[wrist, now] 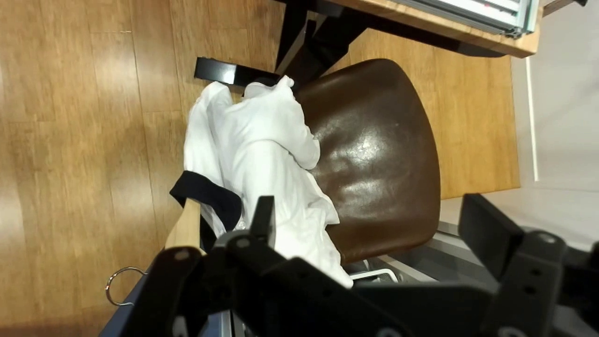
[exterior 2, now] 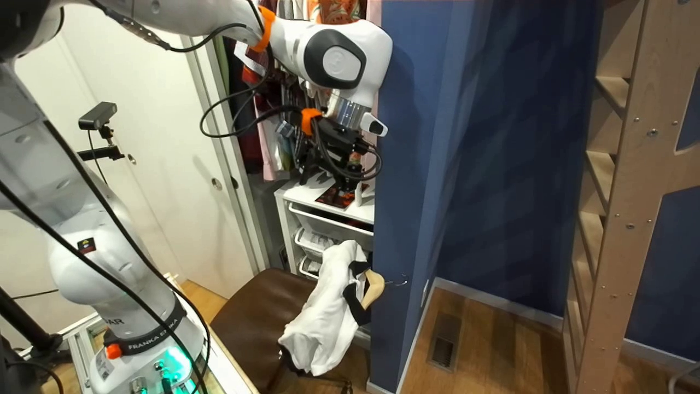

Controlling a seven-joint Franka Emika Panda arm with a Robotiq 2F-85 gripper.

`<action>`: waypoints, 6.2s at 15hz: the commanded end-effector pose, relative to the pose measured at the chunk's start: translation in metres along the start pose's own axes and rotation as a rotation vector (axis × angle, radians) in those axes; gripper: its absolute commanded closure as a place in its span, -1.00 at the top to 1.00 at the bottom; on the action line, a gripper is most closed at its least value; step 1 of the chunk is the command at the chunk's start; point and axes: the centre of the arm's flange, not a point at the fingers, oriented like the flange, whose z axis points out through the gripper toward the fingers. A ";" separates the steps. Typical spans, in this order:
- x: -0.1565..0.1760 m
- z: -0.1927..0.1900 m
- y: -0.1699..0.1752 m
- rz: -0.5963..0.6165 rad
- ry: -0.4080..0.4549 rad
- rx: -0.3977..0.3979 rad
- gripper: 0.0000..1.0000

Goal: Hang the white t-shirt on the rail

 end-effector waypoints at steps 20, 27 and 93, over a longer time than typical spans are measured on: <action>-0.064 0.058 0.034 -0.196 -0.048 0.020 1.00; -0.082 0.116 0.075 -0.346 0.008 0.055 1.00; 0.015 0.346 0.243 -0.675 0.396 0.403 1.00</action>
